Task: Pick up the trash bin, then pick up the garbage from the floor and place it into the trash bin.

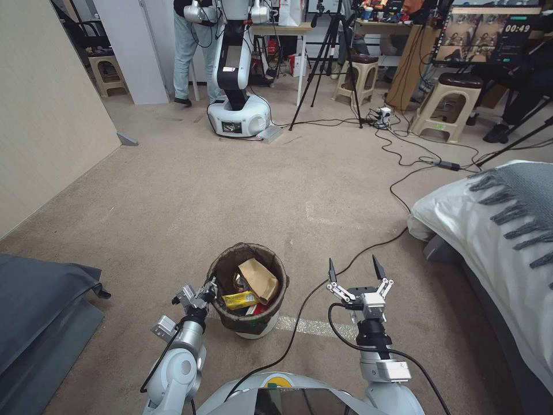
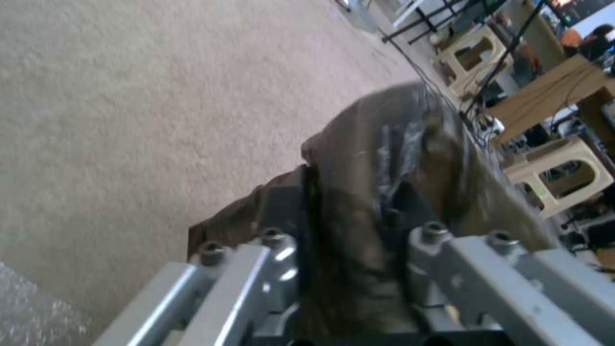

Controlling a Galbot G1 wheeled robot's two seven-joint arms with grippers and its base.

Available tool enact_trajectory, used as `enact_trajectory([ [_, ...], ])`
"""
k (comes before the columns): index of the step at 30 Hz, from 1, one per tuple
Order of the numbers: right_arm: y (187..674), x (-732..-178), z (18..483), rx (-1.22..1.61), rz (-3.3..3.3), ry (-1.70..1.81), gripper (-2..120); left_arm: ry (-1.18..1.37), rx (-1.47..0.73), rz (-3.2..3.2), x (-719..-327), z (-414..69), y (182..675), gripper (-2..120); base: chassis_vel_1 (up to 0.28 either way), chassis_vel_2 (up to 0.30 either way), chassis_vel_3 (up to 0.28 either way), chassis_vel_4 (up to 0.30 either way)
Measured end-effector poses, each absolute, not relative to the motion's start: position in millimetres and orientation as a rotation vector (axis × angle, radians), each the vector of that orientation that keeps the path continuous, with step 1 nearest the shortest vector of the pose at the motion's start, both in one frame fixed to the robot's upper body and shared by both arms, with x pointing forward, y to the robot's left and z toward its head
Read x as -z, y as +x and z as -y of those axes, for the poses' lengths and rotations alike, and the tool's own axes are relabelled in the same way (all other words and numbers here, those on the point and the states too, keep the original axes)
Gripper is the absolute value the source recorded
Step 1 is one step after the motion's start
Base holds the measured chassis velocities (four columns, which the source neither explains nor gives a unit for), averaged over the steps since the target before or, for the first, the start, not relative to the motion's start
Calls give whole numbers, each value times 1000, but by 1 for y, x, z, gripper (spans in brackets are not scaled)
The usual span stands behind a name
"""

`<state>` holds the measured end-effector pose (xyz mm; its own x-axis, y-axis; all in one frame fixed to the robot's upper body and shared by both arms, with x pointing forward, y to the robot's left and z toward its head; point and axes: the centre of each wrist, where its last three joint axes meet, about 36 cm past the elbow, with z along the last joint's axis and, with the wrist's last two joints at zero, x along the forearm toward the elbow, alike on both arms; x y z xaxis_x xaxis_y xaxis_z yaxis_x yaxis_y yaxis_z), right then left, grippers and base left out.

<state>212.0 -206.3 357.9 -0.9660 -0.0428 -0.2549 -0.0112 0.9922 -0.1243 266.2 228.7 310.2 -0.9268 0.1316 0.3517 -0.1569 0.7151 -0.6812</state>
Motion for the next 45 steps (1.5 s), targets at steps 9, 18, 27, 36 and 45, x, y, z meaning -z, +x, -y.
enact_trajectory([
  [9, 212, -355, 206, 177, -2880, -53, 100, -5, -1014, 2558, -315, -225, 265, 60, 0, 0, 0, 0],
  [18, 215, -351, 206, 168, -2851, -62, 100, -69, -925, 2640, -331, -219, 267, 92, 0, 0, 0, 0],
  [27, 219, -351, 206, 156, -2823, -33, 100, -130, -879, 2724, -352, -219, 267, 100, 0, 0, 0, 0],
  [36, 220, -350, 207, 179, -2810, 5, 100, -196, -567, 2938, -357, -219, 256, 99, 0, 0, 0, 0],
  [45, 217, -335, 209, 246, -2836, 65, 100, -217, -28, 3157, -347, -221, 235, 100, 0, 0, 0, 0],
])
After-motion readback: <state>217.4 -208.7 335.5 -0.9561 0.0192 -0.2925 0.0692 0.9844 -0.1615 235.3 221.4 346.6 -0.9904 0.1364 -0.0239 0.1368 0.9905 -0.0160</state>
